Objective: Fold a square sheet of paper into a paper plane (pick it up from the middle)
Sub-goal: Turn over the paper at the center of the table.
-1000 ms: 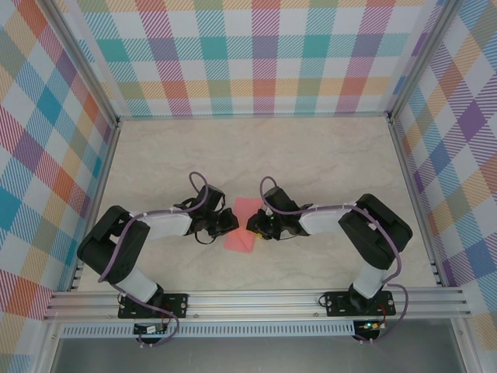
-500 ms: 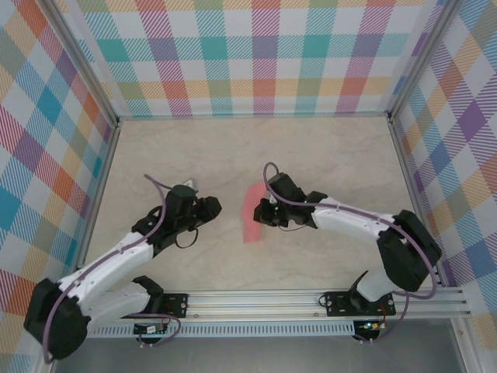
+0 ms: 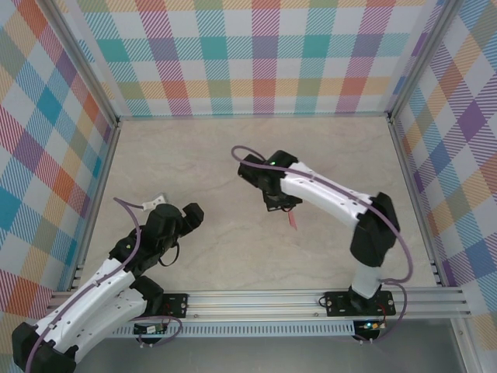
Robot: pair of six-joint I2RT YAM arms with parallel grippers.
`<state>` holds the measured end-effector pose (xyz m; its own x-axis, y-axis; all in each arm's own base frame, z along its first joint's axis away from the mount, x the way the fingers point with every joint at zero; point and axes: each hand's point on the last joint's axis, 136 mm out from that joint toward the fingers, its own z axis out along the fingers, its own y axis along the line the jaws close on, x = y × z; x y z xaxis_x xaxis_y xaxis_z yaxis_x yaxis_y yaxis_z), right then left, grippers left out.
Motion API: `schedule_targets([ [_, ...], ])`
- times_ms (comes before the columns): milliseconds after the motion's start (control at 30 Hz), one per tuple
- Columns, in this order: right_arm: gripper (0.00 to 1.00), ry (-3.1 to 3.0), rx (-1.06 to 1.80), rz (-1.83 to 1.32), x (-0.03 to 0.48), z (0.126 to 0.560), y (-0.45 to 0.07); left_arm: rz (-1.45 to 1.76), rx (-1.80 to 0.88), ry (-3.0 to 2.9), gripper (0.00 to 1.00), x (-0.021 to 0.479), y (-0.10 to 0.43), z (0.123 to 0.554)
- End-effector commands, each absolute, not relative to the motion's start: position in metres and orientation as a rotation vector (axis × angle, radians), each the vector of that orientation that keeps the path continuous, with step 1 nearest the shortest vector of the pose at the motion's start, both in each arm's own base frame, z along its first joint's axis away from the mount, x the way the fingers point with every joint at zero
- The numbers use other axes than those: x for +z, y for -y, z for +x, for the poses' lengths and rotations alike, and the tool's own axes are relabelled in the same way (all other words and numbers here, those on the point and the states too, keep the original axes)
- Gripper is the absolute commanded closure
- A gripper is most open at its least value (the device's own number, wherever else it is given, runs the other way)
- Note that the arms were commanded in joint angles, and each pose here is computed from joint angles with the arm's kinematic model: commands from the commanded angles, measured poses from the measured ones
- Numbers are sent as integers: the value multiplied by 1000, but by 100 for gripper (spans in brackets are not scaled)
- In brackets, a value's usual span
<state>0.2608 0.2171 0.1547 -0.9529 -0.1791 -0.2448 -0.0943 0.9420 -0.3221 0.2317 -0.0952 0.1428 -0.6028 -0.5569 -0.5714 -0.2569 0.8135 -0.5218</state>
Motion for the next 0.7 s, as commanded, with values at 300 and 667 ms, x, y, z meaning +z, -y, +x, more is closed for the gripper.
schedule_targets([
  [300,75,-3088,-54,-375,67,247,-348,-725,-418,-2246,3,141,73,220],
  [667,56,-2913,783,-246,113,245,-358,-663,-500,-2312,2,130,92,222],
])
